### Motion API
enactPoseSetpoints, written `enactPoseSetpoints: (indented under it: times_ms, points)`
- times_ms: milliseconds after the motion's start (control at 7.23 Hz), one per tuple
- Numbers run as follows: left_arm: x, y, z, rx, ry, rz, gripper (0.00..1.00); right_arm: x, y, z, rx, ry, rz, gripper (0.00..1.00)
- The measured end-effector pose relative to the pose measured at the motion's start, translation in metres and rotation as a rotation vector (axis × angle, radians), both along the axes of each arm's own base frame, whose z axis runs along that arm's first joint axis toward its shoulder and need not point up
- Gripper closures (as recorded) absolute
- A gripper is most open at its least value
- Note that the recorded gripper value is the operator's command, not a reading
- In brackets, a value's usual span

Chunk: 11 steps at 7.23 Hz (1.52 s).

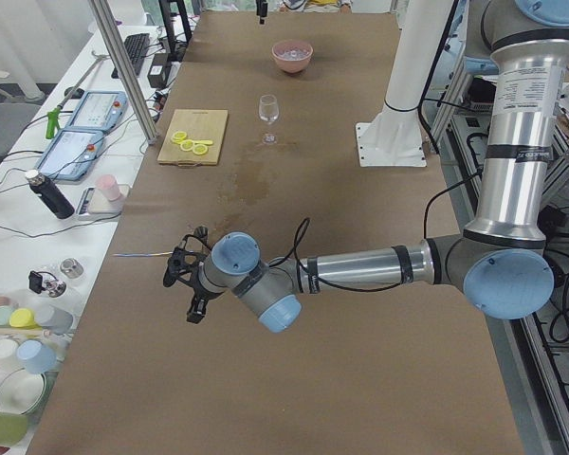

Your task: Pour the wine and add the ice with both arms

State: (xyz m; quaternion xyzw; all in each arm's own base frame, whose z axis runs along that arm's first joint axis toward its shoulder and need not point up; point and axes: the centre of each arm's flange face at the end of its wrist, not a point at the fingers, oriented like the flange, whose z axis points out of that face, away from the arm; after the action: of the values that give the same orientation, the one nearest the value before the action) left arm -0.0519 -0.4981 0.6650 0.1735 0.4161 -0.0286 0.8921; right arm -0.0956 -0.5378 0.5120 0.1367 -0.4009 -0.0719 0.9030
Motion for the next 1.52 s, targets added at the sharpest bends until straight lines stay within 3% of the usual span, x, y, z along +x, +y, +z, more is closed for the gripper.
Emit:
enactPoseSetpoints:
  times_ms: [415,692,968,1245,1522]
  points:
    - [-0.003,0.04,0.023,-0.008,0.005,-0.013,0.03,-0.042,0.076,-0.019,0.005,-0.039,-0.079,0.02]
    - [-0.003,0.04,0.022,-0.008,0.001,-0.04,0.03,-0.057,0.12,0.001,-0.005,0.01,-0.151,0.11]
    - [-0.004,0.038,0.02,-0.008,0.0,-0.048,0.03,-0.07,0.133,0.018,-0.004,0.057,-0.191,0.14]
    - [-0.004,0.037,0.018,-0.005,0.0,-0.051,0.03,-0.083,0.135,0.021,-0.007,0.062,-0.219,0.14]
    - [-0.004,0.036,0.015,-0.001,0.0,-0.051,0.03,-0.09,0.137,0.027,-0.013,0.068,-0.234,0.22]
